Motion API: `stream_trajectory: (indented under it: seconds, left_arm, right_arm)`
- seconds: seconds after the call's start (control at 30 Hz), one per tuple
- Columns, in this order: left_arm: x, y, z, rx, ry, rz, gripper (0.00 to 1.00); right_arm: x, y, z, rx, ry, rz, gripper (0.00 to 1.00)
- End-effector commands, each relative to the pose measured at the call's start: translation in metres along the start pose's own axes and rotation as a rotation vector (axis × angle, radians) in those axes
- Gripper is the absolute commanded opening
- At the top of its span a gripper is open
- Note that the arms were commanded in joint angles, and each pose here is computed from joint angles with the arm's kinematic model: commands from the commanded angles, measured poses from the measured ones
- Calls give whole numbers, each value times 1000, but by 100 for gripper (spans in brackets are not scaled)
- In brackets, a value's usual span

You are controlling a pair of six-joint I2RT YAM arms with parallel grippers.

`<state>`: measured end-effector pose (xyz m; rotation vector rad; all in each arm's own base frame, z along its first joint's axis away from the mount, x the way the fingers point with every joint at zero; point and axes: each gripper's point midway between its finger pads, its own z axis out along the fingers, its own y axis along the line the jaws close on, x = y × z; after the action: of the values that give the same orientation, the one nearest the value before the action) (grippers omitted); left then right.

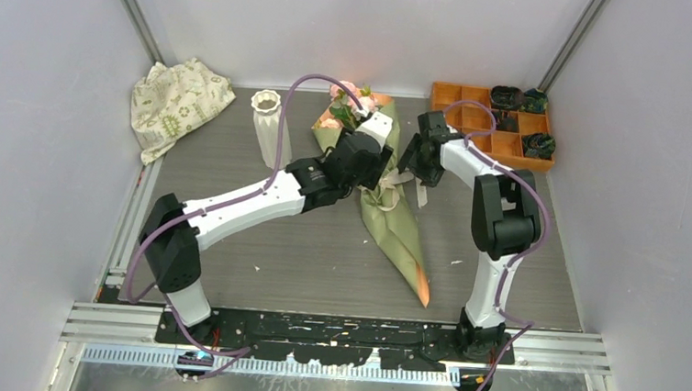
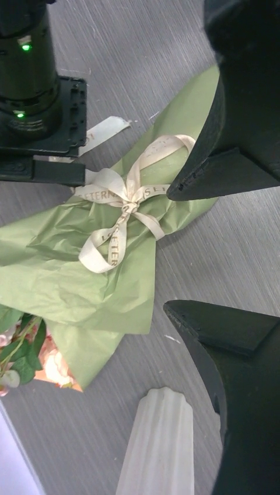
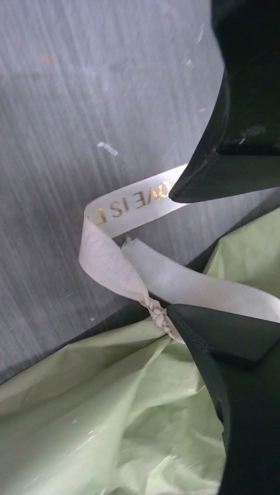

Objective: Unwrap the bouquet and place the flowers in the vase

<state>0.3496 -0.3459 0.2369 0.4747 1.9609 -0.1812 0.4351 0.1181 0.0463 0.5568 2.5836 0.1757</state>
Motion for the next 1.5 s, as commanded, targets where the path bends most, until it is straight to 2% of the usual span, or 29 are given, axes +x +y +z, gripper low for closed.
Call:
stream_trajectory:
  seconds: [0.0,0.33,0.5,0.7,0.87,1.0,1.07,1.1,1.2,1.47]
  left_arm:
    - [-3,-9,13,6,-36,-56,63]
    - [8,-6,13,1,-15,-30,63]
    - [13,-3,12,-6,-12,-26,62]
    - [14,4,7,-27,-18,-19,62]
    - [16,5,8,-34,-15,-13,62]
    - [16,1,12,-23,-12,-17,62]
    - [15,-2,13,-16,-11,-20,62]
    - [14,-3,13,-11,-12,-21,62]
    - [5,-3,12,-7,-27,-17,63]
    - [-9,-11,19,6,-44,-10,63]
  right_arm:
    - [-40,41,-6,-153,-74,66,69]
    - [-57,42,-4,-137,-117,84,68]
    - [-63,47,10,-133,-96,82,65]
    - [-59,52,37,-129,-51,85,39]
    - [-46,52,44,-145,-11,92,32]
    - [-48,50,42,-134,-18,86,17]
    - [-53,52,33,-141,-32,83,3]
    - [-57,54,25,-150,-44,83,1]
    - [-73,57,-8,-175,-110,83,1]
    - [-115,59,-132,-265,-339,76,1]
